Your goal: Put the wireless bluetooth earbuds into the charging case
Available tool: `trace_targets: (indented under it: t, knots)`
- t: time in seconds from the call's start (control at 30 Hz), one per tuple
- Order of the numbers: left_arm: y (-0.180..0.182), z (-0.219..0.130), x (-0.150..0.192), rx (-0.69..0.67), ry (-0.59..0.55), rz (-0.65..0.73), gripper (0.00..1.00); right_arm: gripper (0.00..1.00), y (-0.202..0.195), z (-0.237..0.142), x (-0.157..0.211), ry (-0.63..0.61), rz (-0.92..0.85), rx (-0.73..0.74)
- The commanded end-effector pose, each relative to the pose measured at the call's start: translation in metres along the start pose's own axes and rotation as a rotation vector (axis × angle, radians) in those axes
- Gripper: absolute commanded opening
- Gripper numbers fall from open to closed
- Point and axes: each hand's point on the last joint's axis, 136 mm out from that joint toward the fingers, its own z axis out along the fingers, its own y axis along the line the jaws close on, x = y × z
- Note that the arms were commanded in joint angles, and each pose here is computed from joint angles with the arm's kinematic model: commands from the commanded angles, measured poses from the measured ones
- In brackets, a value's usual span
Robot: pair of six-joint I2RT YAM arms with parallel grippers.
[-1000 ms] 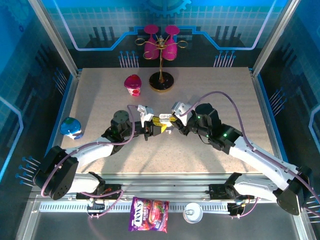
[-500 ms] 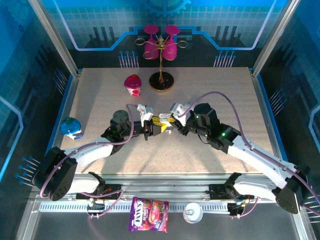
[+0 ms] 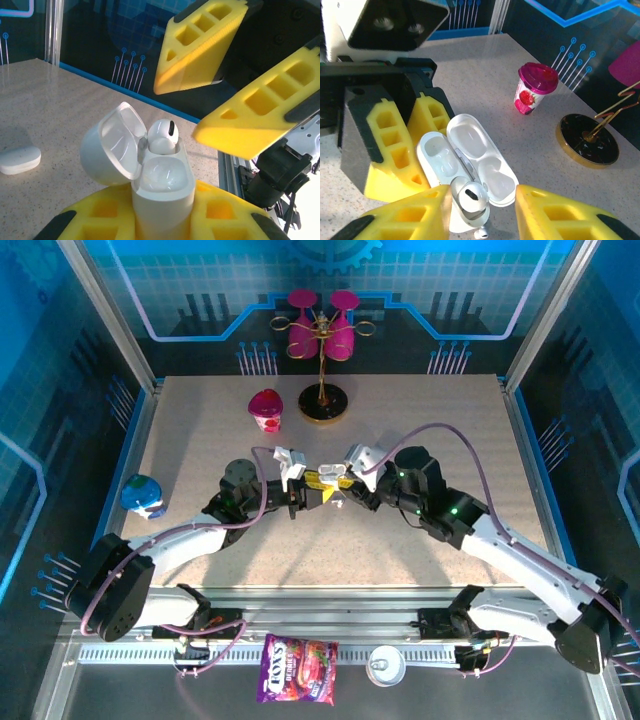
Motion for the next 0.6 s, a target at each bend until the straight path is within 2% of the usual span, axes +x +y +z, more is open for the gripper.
trace_targets:
  t: [0.0, 0.17, 0.27, 0.43, 0.57]
  knots:
    - [-0.003, 0.003, -0.013, 0.023, -0.034, 0.078, 0.03, 0.43, -0.006, -0.016, -0.026, -0.13, 0.078, -0.015]
    - [-0.004, 0.0, -0.009, 0.029, -0.066, 0.15, 0.02, 0.6, -0.029, -0.028, -0.021, -0.208, 0.276, -0.014]
    - [-0.005, -0.004, -0.012, 0.026, -0.098, 0.183, 0.01, 0.68, -0.057, -0.026, -0.001, -0.187, 0.442, 0.058]
    - [-0.015, -0.01, -0.019, 0.049, -0.142, 0.221, 0.02, 0.74, -0.099, -0.01, 0.064, -0.04, 0.751, 0.186]
    - [-0.021, -0.013, -0.022, 0.066, -0.155, 0.243, 0.02, 0.73, -0.095, 0.018, 0.105, 0.132, 0.895, 0.142]
